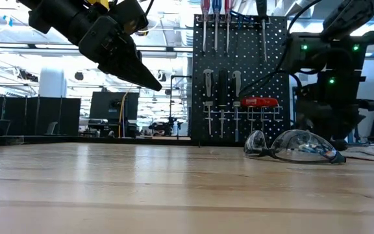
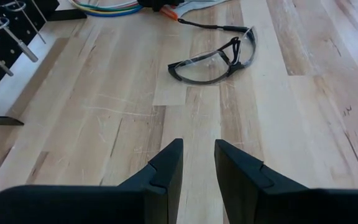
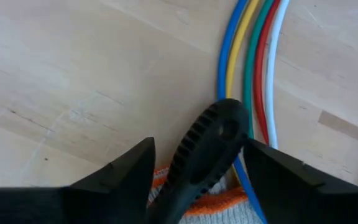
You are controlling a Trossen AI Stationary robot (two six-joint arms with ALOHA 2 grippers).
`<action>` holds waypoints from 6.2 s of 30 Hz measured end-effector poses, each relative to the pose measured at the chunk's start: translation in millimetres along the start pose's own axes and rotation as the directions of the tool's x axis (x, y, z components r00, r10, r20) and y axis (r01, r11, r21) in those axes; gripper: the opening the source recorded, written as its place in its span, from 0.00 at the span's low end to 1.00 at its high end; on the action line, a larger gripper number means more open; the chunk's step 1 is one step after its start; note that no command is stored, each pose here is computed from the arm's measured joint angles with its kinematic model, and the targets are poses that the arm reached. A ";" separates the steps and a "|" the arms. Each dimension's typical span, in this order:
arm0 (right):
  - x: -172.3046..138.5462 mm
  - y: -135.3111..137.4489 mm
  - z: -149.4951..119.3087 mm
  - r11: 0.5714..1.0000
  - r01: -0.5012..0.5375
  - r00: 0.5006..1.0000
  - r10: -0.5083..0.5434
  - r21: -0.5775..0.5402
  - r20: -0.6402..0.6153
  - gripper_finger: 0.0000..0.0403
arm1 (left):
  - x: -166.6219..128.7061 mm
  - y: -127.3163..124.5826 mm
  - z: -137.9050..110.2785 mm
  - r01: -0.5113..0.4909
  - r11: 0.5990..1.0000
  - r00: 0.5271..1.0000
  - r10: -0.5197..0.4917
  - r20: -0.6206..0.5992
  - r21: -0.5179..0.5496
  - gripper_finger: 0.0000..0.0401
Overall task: Hang tools onto peg board
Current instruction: Hang the black nut driver on the pegboard
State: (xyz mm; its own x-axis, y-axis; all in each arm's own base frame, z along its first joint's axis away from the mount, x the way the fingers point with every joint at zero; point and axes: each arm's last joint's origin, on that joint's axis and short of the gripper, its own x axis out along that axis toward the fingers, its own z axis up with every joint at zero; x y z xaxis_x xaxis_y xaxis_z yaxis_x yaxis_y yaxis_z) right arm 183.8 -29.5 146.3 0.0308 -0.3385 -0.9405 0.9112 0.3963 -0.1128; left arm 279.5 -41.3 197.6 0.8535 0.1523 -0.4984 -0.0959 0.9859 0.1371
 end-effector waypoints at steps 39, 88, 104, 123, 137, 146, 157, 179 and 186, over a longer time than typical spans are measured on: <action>-82.0 18.8 -12.8 0.852 -0.294 0.260 0.507 -0.432 0.822 0.27 | 4.0 -1.2 -10.5 -0.022 0.999 0.950 0.007 0.311 0.043 0.22; -139.2 86.3 -28.0 0.620 -0.035 -0.128 0.775 -0.784 0.619 0.32 | 101.4 4.0 70.2 0.145 0.986 0.736 -0.162 0.657 0.081 0.02; -168.2 69.5 -18.0 0.630 -0.089 0.256 0.763 -0.772 0.593 0.60 | 98.7 11.5 65.6 -0.051 0.996 0.885 0.009 0.465 0.079 0.00; -167.7 71.6 -18.3 0.627 -0.089 0.250 0.766 -0.774 0.592 0.28 | 99.5 12.3 64.2 -0.071 0.995 0.893 0.031 0.449 0.073 0.01; -172.7 15.3 -9.1 0.869 -0.123 0.435 0.481 -0.479 0.761 0.28 | 110.5 14.8 30.1 -0.005 0.998 0.994 -0.002 0.107 0.062 0.26; -145.7 -42.0 14.8 0.990 -0.056 0.531 0.140 -0.131 0.836 0.28 | 104.3 -8.3 -0.9 0.086 0.994 0.996 -0.084 -0.043 0.064 0.30; -132.2 -50.1 71.1 0.991 0.053 0.480 0.080 -0.120 0.873 0.28 | 103.2 -11.7 1.6 0.084 0.994 0.996 -0.085 0.007 0.077 0.30; -94.5 -59.6 119.8 0.992 0.037 0.549 0.081 -0.121 0.832 0.29 | 102.3 -15.4 1.4 0.093 0.992 0.996 -0.094 0.006 0.082 0.30; -100.4 -59.5 114.1 0.990 0.022 0.536 0.103 -0.136 0.838 0.29 | 102.5 -15.4 -0.4 0.095 0.992 0.995 -0.094 -0.010 0.084 0.30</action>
State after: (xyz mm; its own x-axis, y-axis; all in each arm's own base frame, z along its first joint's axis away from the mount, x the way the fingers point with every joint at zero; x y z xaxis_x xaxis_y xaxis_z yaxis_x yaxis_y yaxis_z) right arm 173.3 -116.5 284.0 0.4545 -0.8557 -0.2473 0.8474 0.5009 -0.1760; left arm 368.2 -40.9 144.1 0.8535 0.0593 -0.5178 0.0288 0.9866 0.1604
